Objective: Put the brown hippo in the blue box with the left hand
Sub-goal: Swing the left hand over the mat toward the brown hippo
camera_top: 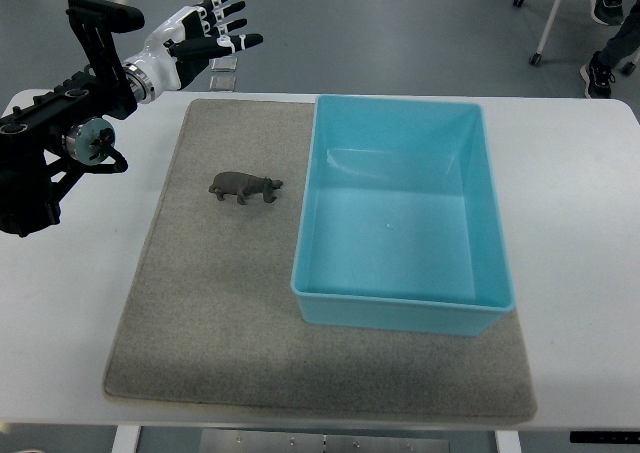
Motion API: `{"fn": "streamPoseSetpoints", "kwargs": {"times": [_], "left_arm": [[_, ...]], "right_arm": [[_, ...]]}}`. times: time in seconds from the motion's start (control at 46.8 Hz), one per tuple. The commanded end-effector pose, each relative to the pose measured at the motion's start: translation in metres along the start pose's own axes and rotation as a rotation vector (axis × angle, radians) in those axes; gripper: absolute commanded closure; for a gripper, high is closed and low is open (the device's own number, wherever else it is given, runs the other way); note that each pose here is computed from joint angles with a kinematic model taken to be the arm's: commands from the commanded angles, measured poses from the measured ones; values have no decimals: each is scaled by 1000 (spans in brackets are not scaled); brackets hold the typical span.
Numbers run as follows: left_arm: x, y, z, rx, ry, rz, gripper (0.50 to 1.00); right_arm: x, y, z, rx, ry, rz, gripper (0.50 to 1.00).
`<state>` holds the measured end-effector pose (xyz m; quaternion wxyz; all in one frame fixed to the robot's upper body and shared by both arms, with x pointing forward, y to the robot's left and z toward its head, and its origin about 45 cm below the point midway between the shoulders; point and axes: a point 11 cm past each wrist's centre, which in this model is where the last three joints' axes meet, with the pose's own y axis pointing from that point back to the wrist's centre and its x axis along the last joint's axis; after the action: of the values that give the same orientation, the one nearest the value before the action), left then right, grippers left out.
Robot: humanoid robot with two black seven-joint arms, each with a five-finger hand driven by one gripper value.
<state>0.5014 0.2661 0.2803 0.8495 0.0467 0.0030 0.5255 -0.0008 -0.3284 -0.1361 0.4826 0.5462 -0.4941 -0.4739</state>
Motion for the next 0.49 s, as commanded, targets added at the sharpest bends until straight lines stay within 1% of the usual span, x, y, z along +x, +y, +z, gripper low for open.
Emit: {"fn": "streamPoseSetpoints", "kwargs": {"times": [0.0,0.321,0.47], "left_arm": [[-12,2,-2,41,-116,-78,504],[-24,11,-7,181,-505,-293,504],[-24,17,-3,218,-662,-365,504]], "right_arm": [[0,0,0,0,0,-1,564],[0,0,0,0,0,1,564],[0,0,0,0,0,-1,564]]}}
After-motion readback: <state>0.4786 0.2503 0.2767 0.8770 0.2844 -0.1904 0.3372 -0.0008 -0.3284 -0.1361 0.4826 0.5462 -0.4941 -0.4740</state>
